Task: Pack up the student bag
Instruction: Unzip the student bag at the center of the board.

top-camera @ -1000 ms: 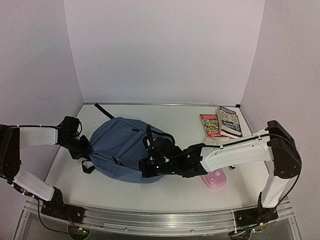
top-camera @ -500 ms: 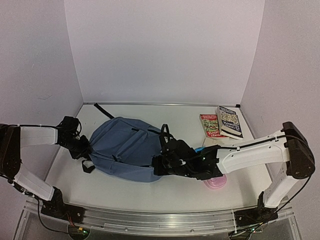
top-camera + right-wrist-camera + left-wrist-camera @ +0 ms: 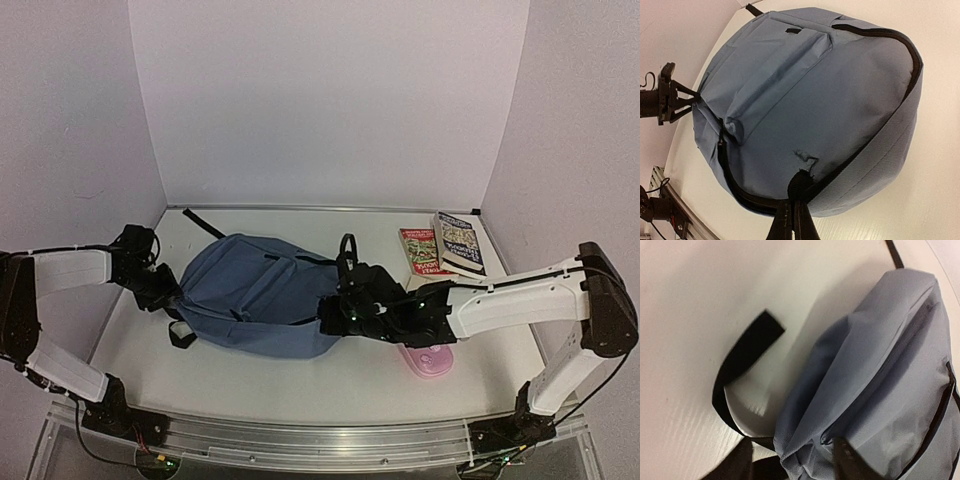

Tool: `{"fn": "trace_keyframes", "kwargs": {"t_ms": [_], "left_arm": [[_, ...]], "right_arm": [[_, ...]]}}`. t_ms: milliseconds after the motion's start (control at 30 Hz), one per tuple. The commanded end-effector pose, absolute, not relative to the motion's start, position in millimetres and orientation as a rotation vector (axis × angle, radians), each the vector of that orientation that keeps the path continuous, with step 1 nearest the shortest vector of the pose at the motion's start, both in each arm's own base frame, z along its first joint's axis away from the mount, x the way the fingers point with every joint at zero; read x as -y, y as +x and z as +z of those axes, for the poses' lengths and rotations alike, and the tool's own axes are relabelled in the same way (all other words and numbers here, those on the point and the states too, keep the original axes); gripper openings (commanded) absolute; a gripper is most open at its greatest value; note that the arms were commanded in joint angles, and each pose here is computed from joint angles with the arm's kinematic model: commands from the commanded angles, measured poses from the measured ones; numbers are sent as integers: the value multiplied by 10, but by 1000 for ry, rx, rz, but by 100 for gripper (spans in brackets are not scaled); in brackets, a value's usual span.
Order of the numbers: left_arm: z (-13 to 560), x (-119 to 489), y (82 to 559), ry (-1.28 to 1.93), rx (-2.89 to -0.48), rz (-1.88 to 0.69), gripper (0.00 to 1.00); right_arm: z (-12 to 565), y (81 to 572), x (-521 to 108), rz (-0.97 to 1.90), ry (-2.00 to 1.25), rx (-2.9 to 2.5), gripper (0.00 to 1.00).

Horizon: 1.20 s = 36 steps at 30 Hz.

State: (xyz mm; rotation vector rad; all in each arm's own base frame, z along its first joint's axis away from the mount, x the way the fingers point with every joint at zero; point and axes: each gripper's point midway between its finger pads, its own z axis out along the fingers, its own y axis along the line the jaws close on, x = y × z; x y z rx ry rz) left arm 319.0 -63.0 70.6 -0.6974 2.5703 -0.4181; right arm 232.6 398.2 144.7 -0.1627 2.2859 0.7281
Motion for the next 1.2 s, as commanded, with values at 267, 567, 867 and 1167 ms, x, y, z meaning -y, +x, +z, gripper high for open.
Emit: {"fn": "trace_keyframes", "kwargs": {"t_ms": [267, 567, 867, 1167], "left_arm": [[2334, 1603, 3198, -10, -2153, -765, 93], [2139, 2713, 2661, 474, -2030, -1061, 91], [1927, 3422, 2405, 700, -2002, -1156, 93], [1665, 3749, 2240, 774, -2069, -1181, 70]], "right_arm": [[1796, 2382, -4082, 914, -159, -2201, 0], [1696, 2445, -4100, 952, -129, -2228, 0], [1643, 2462, -4112, 966, -97, -2244, 0], [1678, 2503, -4099, 961, -100, -2232, 0]]}}
